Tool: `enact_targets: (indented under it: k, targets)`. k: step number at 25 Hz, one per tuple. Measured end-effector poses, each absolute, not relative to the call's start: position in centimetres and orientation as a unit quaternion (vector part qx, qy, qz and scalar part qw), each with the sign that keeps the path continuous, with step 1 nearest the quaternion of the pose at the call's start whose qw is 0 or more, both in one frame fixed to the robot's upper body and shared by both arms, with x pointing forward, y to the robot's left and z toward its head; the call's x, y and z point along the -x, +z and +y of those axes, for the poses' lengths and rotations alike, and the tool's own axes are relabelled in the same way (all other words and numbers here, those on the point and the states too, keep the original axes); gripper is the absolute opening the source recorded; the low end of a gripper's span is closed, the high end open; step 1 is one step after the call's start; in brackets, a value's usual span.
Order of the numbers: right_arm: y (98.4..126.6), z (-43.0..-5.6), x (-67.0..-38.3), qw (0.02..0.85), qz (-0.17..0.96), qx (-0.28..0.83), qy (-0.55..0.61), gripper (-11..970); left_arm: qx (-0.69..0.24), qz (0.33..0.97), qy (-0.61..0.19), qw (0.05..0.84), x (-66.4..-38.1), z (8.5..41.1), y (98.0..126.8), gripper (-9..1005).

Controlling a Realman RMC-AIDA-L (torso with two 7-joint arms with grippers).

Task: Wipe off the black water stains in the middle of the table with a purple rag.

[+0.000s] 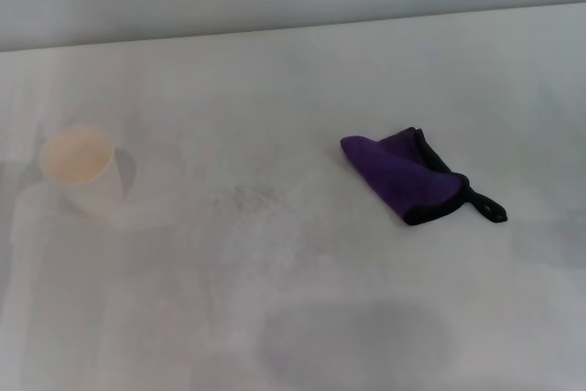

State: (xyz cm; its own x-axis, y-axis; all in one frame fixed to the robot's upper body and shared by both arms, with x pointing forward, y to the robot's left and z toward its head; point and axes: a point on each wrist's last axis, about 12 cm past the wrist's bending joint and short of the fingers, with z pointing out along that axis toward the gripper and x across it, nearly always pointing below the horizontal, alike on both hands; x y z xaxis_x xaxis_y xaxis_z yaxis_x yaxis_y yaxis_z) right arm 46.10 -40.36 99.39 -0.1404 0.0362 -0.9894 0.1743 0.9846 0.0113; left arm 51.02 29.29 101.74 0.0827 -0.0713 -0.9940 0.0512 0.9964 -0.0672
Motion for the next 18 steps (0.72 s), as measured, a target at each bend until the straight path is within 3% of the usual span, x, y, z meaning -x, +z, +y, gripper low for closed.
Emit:
enact_targets:
  k: [18]
  targets:
    - [99.55, -40.34, -46.39, 0.656, 0.749, -0.081, -0.047, 876, 0.005, 0.672, -0.045, 0.739, -51.51, 29.02, 102.03, 862]
